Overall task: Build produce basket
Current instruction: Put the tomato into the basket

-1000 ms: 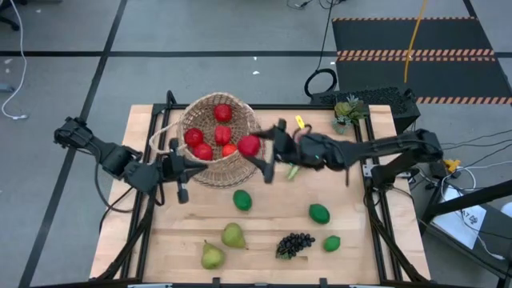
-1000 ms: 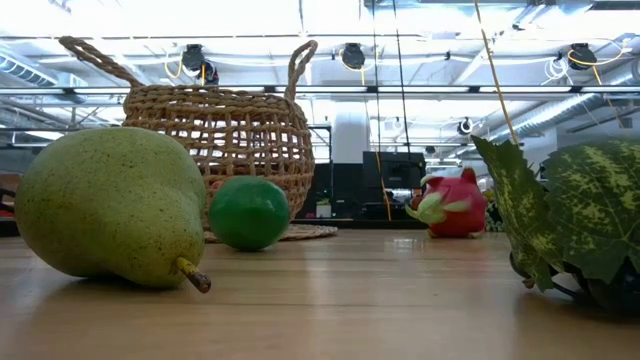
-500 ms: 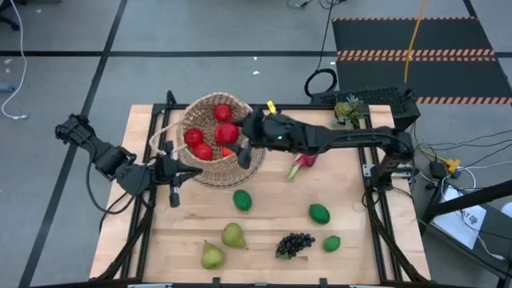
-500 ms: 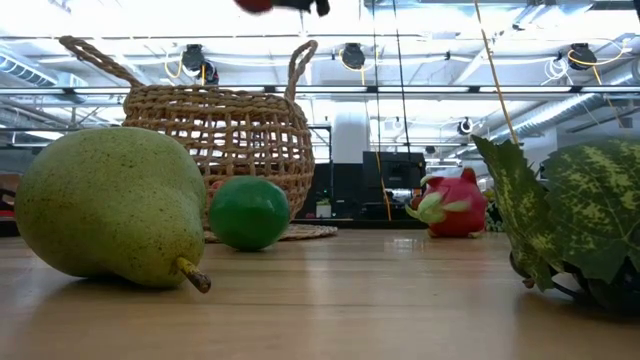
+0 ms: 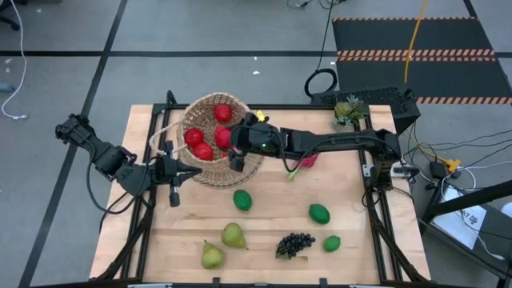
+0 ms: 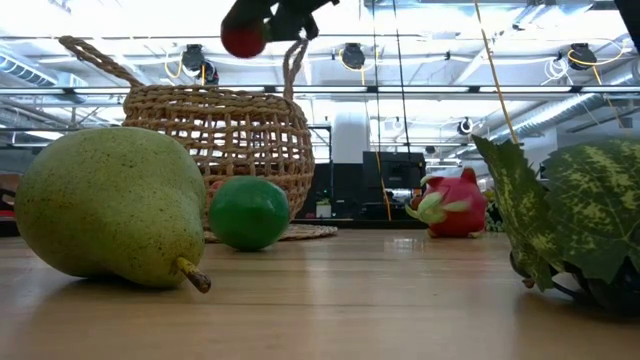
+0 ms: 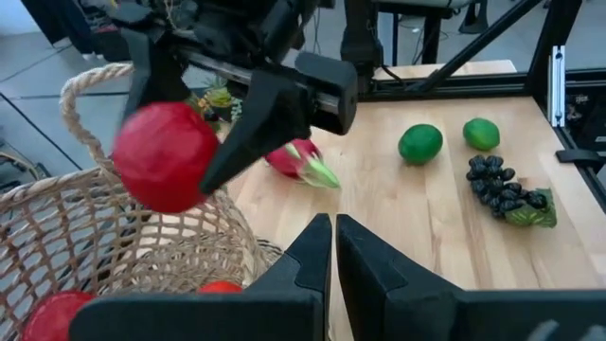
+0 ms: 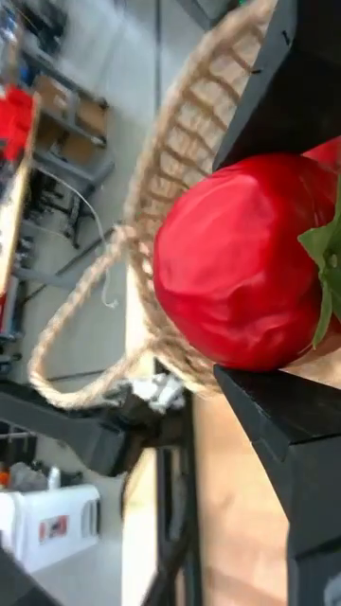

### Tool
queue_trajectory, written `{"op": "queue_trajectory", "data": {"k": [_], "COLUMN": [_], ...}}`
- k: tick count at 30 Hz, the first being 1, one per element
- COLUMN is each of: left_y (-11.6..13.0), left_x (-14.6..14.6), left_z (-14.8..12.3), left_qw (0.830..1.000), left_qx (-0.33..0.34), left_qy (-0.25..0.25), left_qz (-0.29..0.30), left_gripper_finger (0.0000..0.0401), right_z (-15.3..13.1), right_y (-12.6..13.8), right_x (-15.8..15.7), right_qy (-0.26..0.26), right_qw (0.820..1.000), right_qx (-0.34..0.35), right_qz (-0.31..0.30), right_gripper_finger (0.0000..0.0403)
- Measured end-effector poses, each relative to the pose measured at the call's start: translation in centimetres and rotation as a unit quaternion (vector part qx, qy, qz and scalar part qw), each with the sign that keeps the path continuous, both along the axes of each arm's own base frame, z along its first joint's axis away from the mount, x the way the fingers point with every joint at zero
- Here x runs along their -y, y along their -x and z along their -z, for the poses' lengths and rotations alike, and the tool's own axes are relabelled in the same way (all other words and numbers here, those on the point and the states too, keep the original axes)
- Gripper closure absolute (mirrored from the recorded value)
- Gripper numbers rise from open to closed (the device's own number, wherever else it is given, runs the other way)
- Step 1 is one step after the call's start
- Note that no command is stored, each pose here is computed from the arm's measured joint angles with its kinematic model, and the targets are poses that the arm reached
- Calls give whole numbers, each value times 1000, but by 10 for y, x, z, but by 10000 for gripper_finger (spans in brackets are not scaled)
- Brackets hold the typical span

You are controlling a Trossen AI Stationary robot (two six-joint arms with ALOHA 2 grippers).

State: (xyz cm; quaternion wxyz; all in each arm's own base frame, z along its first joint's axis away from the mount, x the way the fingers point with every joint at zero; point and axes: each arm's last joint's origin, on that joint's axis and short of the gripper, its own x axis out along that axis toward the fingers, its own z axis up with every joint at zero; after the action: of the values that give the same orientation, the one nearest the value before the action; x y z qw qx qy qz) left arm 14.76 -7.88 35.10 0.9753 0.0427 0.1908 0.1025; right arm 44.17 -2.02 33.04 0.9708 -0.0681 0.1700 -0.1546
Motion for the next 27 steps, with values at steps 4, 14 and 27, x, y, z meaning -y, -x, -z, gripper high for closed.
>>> {"op": "queue_trajectory", "data": {"k": [4,14,27], "left_y": [0,0,-1], "left_x": [0,0,0], "left_z": [-1,-1,-2], "left_qw": [1000,1000,1000], "left_qx": [5,4,13], "left_qy": [-6,-7,11], "left_qz": [-6,-5,-10], "left_gripper_finger": [377,377,377], "right_z": [-3,-47,-23], "right_y": [-9,-5,-22], "right_x": [-1,-16,17], "right_qy": [54,166,136], "right_qw": [998,986,988], "right_qx": [-20,-27,-80], "right_qz": [13,14,3], "right_gripper_finger": [80,80,80]}}
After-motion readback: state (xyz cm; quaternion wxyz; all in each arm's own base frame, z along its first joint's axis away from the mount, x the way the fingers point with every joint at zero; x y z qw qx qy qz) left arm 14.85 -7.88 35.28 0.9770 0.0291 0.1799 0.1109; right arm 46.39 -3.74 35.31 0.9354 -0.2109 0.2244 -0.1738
